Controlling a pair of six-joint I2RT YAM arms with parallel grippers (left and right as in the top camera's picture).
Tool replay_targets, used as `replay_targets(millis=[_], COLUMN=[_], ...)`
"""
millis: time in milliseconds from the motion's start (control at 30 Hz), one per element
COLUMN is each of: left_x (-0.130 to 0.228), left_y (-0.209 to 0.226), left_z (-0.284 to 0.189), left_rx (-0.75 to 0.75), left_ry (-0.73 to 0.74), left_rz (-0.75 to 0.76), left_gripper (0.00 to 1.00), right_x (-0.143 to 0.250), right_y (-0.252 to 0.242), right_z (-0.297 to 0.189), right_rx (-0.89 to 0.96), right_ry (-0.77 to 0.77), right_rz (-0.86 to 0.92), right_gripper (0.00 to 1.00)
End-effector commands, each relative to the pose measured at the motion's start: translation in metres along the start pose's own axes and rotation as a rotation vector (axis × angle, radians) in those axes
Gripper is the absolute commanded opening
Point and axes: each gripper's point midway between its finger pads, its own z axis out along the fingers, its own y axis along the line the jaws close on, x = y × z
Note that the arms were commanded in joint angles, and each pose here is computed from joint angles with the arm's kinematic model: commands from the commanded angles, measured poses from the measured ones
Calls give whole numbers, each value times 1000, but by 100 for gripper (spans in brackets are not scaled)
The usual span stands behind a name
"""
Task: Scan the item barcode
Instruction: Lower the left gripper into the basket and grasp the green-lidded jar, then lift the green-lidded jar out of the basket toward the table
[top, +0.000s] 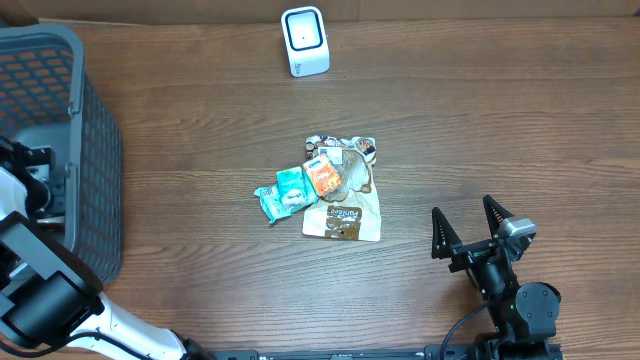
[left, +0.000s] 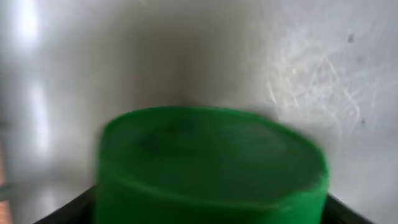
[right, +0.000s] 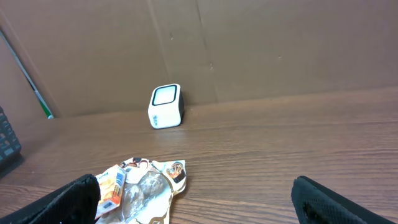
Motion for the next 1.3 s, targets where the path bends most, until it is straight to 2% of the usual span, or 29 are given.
replay_targets(millis=[0, 133, 233, 500, 633, 733, 833, 900, 967, 1267], left_x=[8, 3, -1, -16, -35, -55, -77, -92, -112, -131], left_y=[-6, -4, -2, 8, 7, 6, 5, 2, -3, -52], left_z=[9, 7, 5, -16, -42, -72, -112, -144, -199, -357], left_rx=[26, 18, 12, 4, 57, 112, 172, 221, 306, 597], left_ry=[15, 1, -9, -37, -94, -166, -264, -341, -477, -817], left_rz=[-15, -35, -73, -233, -301, -349, -386, -396, -425, -381], left_gripper=[63, 49, 42, 35, 33, 26, 27, 27, 27, 27], right_x=[1, 1, 1, 1, 1, 1, 1, 1, 1, 1], right_y=[-1, -1, -1, -1, -1, -1, -1, -1, -1, -1], right_z=[0, 0, 0, 0, 0, 0, 0, 0, 0, 0], right_rx=[4, 4, 4, 4, 4, 4, 4, 4, 4, 4], right_ry=[-7, -7, -7, -7, -7, -7, -7, -7, -7, -7], right_rz=[-5, -5, -5, -5, -5, -5, -5, -5, -5, -5], right_gripper=[100, 100, 100, 100, 100, 100, 100, 100, 100, 100])
